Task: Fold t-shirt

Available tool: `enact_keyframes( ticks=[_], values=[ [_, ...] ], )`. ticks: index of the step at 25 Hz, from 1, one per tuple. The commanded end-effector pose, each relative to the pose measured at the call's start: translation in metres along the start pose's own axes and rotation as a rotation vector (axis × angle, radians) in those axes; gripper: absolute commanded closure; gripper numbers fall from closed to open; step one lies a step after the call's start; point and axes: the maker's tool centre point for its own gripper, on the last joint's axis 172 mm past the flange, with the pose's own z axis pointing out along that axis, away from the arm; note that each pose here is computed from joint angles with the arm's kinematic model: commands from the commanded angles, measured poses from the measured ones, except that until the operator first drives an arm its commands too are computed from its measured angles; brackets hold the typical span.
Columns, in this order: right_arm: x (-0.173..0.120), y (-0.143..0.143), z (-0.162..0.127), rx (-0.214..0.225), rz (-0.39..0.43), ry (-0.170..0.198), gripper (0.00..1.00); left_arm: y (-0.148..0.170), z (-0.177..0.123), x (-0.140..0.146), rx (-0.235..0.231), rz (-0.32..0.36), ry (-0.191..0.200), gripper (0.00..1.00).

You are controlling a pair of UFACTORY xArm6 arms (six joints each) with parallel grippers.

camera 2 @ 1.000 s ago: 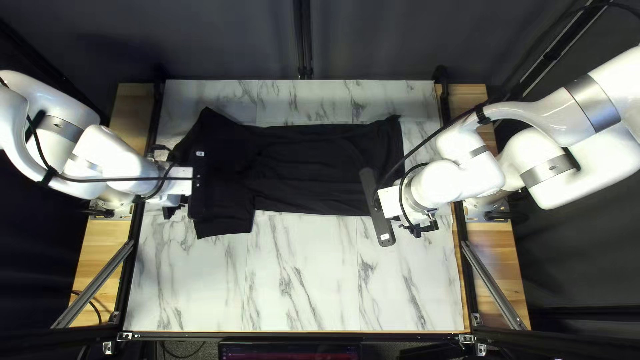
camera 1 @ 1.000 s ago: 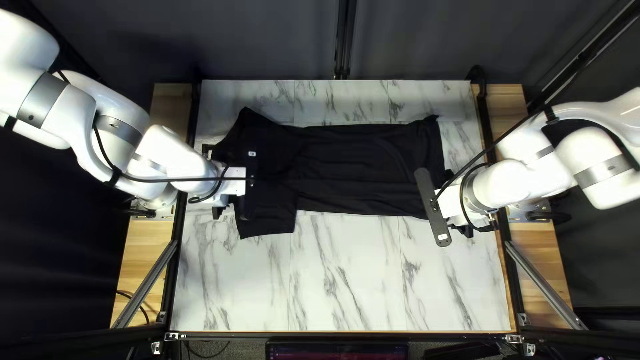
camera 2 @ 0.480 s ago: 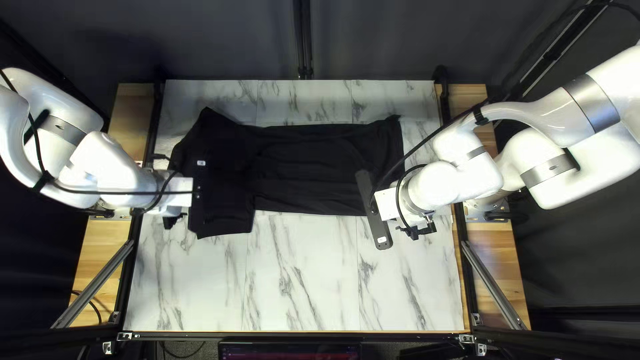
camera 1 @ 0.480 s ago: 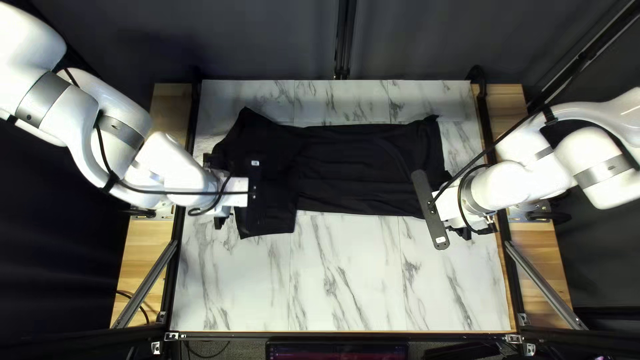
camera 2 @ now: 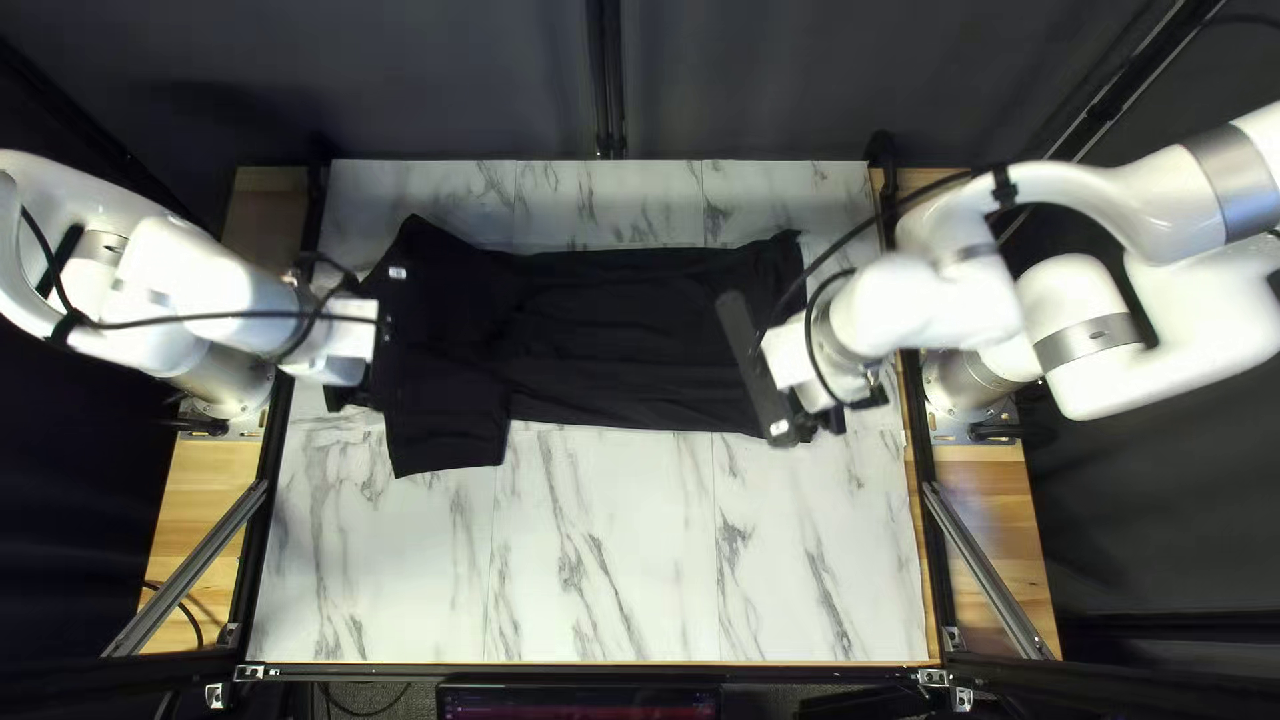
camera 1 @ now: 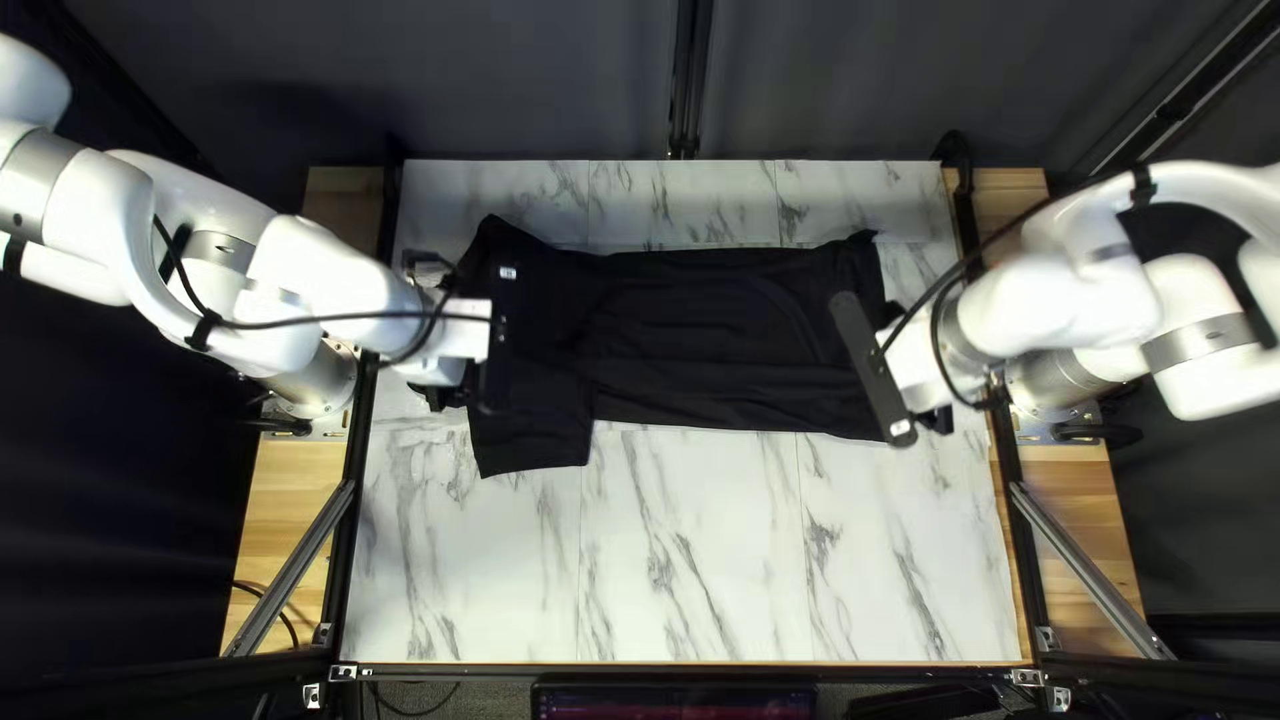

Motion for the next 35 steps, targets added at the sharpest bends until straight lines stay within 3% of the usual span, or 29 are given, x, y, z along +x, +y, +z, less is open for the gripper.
enact_keyframes(
  ticks=[1,23,26,35],
  values=[
    [-0.004,0.005,-0.002,0.013,-0.003,0.012,0.00,-0.007,-0.004,0.001,0.002,-0.006,0.001,0.00],
    [-0.004,0.005,-0.002,0.013,-0.003,0.012,0.00,-0.007,-0.004,0.001,0.002,-0.006,0.001,0.00],
    [-0.010,0.032,-0.001,0.008,-0.012,0.011,0.00,-0.016,-0.002,0.001,-0.009,-0.011,0.003,0.00],
    [-0.047,0.148,0.011,0.010,0.001,0.001,0.00,-0.137,0.023,0.029,-0.048,0.002,0.022,0.00]
  ],
)
